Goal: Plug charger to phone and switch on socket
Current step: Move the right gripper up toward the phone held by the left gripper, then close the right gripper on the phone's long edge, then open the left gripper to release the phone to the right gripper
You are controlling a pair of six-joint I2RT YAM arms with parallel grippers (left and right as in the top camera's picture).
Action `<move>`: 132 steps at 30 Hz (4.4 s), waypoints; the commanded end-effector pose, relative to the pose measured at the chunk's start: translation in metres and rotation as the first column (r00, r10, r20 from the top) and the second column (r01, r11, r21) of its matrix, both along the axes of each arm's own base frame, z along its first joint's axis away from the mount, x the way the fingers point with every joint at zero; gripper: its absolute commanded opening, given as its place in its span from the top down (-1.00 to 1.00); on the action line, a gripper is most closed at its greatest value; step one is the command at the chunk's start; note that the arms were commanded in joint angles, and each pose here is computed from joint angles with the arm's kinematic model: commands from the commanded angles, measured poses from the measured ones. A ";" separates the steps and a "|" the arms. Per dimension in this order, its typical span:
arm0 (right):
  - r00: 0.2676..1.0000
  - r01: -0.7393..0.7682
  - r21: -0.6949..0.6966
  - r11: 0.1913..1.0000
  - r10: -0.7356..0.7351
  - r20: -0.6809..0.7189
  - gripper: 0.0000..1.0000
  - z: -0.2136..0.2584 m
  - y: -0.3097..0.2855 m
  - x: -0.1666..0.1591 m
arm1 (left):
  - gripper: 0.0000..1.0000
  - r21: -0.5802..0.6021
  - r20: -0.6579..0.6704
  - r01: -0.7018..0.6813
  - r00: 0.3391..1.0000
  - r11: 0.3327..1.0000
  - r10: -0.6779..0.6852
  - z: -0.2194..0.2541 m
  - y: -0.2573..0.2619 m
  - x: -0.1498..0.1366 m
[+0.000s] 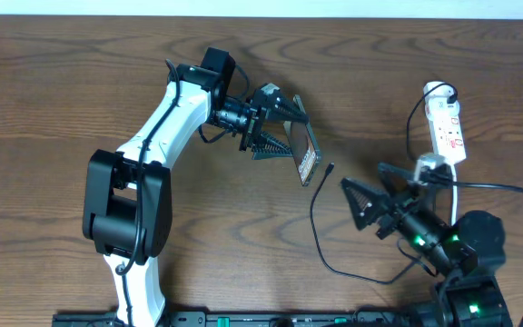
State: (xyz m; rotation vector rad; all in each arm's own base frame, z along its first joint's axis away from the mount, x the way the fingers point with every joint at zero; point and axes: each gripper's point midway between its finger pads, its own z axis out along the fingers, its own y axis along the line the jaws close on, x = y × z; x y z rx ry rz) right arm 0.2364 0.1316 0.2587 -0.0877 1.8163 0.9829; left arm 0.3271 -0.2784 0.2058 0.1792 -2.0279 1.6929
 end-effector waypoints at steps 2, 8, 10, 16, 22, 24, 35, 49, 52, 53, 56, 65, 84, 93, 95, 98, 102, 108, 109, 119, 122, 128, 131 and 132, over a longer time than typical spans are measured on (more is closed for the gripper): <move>0.999 -0.031 -0.034 0.999 0.032 0.035 -0.99 0.004 0.021 0.000 | 0.48 -0.063 0.006 -0.001 1.000 0.998 0.001 0.019 0.001 0.004; 0.999 0.037 -0.131 0.991 -0.032 0.042 -0.99 -0.012 0.043 0.014 | 0.48 -0.066 0.014 0.000 1.000 0.998 0.001 0.019 0.000 0.004; 0.997 0.067 -0.151 0.986 -0.061 0.043 -0.98 -0.018 0.049 0.020 | 0.48 -0.066 0.014 0.000 1.000 0.998 0.001 0.019 0.000 0.004; 0.988 0.148 -0.184 0.972 -0.137 0.070 -0.99 -0.030 0.070 0.042 | 0.48 -0.067 0.018 0.000 1.000 0.998 0.001 0.019 0.000 0.005; 0.978 0.196 -0.174 0.965 -0.180 0.104 -0.98 -0.029 0.086 0.055 | 0.48 -0.071 0.032 0.001 0.999 0.997 0.002 0.019 0.000 0.006; 0.976 0.209 -0.181 0.961 -0.192 0.108 -0.94 -0.026 0.089 0.058 | 0.48 -0.071 0.032 0.001 0.999 0.997 0.002 0.019 0.000 0.006; 0.979 0.190 -0.218 0.957 -0.168 0.116 -0.32 -0.024 0.097 0.058 | 0.48 -0.073 0.038 0.001 0.999 0.997 0.002 0.019 0.000 0.006; 0.979 0.190 -0.218 0.957 -0.168 0.116 0.40 -0.024 0.097 0.058 | 0.48 -0.073 0.039 0.001 0.999 0.997 0.002 0.019 0.000 0.006; 0.979 0.191 -0.213 0.958 -0.170 0.113 0.48 -0.024 0.097 0.058 | 0.48 -0.073 0.039 0.001 0.999 0.997 0.002 0.019 0.000 0.006; 0.979 0.191 -0.209 0.959 -0.172 0.109 0.50 -0.024 0.097 0.058 | 0.48 -0.073 0.038 0.001 0.999 0.997 0.002 0.019 0.000 0.006; 0.979 0.192 -0.204 0.960 -0.174 0.104 0.59 -0.024 0.097 0.058 | 0.48 -0.073 0.039 0.001 0.999 0.997 0.002 0.019 0.000 0.006; 0.979 0.191 -0.203 0.960 -0.173 0.104 0.79 -0.024 0.097 0.058 | 0.10 -0.071 0.039 0.001 0.999 0.997 0.002 0.019 0.000 0.006; 0.980 0.191 -0.145 0.971 -0.182 0.079 0.98 -0.020 0.098 0.058 | -0.64 -0.073 0.050 0.002 0.999 0.997 0.002 0.019 -0.001 0.007; 0.979 0.201 -0.094 0.975 -0.196 0.059 0.98 -0.014 0.096 0.057 | -0.93 -0.037 0.082 -0.004 0.997 0.999 0.007 0.011 -0.001 0.010; 0.977 0.211 -0.101 0.972 -0.207 0.057 0.98 -0.015 0.095 0.058 | -0.93 -0.043 0.103 -0.003 0.995 0.999 0.008 0.012 -0.001 0.012; 0.971 0.237 -0.109 0.965 -0.232 0.056 0.98 -0.017 0.090 0.060 | -0.94 -0.038 0.132 -0.005 0.991 0.999 0.010 0.010 -0.002 0.015; 0.969 0.247 -0.110 0.963 -0.242 0.056 0.98 -0.017 0.087 0.062 | -0.95 0.046 0.160 -0.026 0.987 0.999 0.018 -0.005 0.000 0.019; 0.942 0.336 -0.149 0.930 -0.331 0.057 0.98 -0.021 0.068 0.066 | -0.95 0.080 0.226 -0.081 0.972 0.993 0.062 -0.012 0.012 0.038; 0.939 0.343 -0.163 0.925 -0.339 0.051 0.98 -0.023 0.064 0.065 | -0.95 0.071 0.249 -0.107 0.965 0.992 0.086 -0.009 0.019 0.047; 0.914 0.403 -0.211 0.891 -0.404 0.038 0.98 -0.027 0.037 0.063 | -0.95 0.206 0.423 -0.317 0.882 0.926 0.208 0.001 0.077 0.083; 0.909 0.414 -0.209 0.886 -0.415 0.039 0.98 -0.024 0.030 0.060 | -0.95 0.269 0.503 -0.387 0.838 0.882 0.213 0.010 0.091 0.086; 0.898 0.435 -0.211 0.875 -0.439 0.032 0.98 -0.017 0.010 0.049 | -0.95 0.389 0.691 -0.539 0.707 0.747 0.150 0.044 0.123 0.076; 0.884 0.463 -0.184 0.867 -0.467 0.027 0.98 -0.009 -0.006 0.039 | -0.95 0.471 0.746 -0.630 0.658 0.617 0.102 0.064 0.154 0.054; 0.882 0.467 -0.179 0.866 -0.470 0.029 0.98 -0.006 -0.009 0.037 | -0.95 0.488 0.755 -0.650 0.649 0.582 0.092 0.069 0.162 0.047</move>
